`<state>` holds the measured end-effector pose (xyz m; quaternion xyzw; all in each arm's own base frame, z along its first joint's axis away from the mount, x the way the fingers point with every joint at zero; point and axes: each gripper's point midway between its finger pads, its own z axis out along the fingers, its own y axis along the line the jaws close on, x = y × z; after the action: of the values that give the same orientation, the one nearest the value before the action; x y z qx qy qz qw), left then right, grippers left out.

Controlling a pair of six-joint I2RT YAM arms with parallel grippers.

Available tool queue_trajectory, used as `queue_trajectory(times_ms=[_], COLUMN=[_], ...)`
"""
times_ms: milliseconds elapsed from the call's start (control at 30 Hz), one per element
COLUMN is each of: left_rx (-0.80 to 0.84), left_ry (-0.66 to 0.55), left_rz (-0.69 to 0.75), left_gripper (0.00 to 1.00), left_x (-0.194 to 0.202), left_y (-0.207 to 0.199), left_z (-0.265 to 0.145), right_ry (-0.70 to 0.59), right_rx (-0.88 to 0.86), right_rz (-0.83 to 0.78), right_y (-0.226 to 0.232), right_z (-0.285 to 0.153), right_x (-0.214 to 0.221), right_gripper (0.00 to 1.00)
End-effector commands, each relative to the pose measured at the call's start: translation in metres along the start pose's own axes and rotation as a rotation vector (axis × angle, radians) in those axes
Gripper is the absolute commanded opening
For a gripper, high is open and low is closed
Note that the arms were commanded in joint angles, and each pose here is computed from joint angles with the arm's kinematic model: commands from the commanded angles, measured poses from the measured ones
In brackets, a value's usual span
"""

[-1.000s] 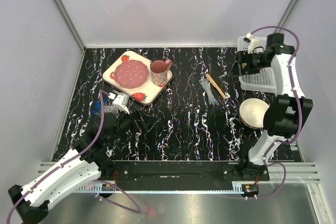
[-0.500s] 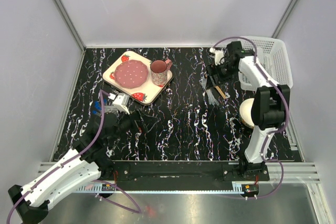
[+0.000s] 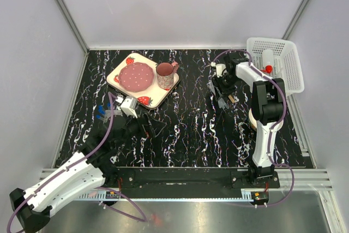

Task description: Organize the chemistry lab equipment

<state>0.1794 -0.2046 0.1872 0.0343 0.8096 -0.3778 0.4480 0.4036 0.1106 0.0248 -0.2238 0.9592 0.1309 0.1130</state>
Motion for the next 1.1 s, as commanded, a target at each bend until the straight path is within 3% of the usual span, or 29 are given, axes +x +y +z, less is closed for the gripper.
queue_trajectory(times_ms=[0,233,367,800,933,1067], left_rx=[0.037,0.042,0.039,0.016,0.012,0.01], left_ry=[-0.066,-0.066,-0.072,-0.089,-0.092,-0.095], left_rz=[-0.012,-0.013,-0.012,-0.015,-0.013,-0.012], left_gripper=[0.99,0.99,0.99,0.99,0.99,0.99], left_x=[-0.027,-0.029,-0.032,-0.034,-0.034,-0.035], left_y=[-0.018,-0.021,-0.022,-0.016,-0.015,-0.015], left_z=[-0.002,-0.002,-0.004,-0.013,-0.015,-0.015], right_ry=[-0.017,-0.023,-0.084,-0.357,-0.451,-0.519], right_rx=[0.038,0.007,-0.056,-0.094,-0.026,0.103], right_rz=[-0.006,-0.006,-0.032,-0.196,-0.179,-0.098], right_y=[-0.004,0.003,0.02,0.057,0.035,-0.02], right_z=[0.005,0.001,-0.018,-0.142,-0.185,-0.222], right_x=[-0.006,-0.004,-0.014,-0.038,-0.045,-0.041], right_gripper=[0.5,0.24,0.18,0.16,0.17,0.18])
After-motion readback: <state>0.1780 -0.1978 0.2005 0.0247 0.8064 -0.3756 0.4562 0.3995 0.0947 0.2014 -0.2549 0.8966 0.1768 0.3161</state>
